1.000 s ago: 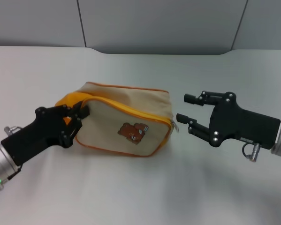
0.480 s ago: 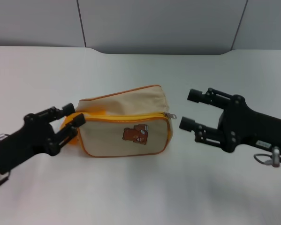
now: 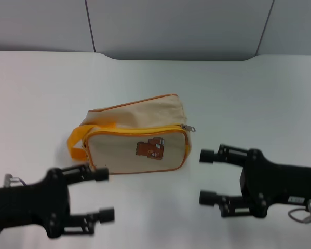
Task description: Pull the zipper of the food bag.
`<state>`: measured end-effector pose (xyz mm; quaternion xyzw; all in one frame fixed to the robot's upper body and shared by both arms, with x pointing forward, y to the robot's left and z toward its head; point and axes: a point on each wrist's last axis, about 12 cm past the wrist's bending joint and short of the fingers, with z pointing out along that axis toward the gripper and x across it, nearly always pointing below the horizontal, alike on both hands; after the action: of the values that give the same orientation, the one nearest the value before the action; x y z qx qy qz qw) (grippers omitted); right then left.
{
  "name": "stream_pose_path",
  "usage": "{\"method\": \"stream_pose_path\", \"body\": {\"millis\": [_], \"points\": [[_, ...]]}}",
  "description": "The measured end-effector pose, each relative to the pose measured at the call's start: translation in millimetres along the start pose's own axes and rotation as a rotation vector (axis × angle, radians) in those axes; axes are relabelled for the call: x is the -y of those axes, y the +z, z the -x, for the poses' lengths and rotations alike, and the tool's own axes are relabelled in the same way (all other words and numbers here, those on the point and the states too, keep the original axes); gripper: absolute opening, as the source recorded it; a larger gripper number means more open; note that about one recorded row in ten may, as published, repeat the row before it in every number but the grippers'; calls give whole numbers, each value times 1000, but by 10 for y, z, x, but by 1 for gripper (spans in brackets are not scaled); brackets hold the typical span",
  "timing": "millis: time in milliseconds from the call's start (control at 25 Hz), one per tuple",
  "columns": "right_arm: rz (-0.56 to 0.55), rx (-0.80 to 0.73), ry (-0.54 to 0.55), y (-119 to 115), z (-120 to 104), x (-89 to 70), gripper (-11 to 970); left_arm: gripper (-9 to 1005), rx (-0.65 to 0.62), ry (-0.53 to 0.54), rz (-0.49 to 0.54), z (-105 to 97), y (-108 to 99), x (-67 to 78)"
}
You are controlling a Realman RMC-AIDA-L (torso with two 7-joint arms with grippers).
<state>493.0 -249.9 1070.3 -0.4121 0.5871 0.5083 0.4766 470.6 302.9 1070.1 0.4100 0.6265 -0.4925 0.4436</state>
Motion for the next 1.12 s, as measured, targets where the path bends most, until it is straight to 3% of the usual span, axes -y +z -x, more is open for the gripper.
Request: {"method": "stream_pose_path", "body": {"millis": [200, 320, 1120], "points": [[32, -73, 5, 28, -79, -30, 833, 736, -31, -17, -39, -55, 92, 34], [30, -122, 5, 83, -131, -9, 833, 827, -26, -13, -37, -66, 97, 44], [44, -146, -5, 156, -130, 17, 833, 822, -33, 9, -2, -108, 63, 47]]}}
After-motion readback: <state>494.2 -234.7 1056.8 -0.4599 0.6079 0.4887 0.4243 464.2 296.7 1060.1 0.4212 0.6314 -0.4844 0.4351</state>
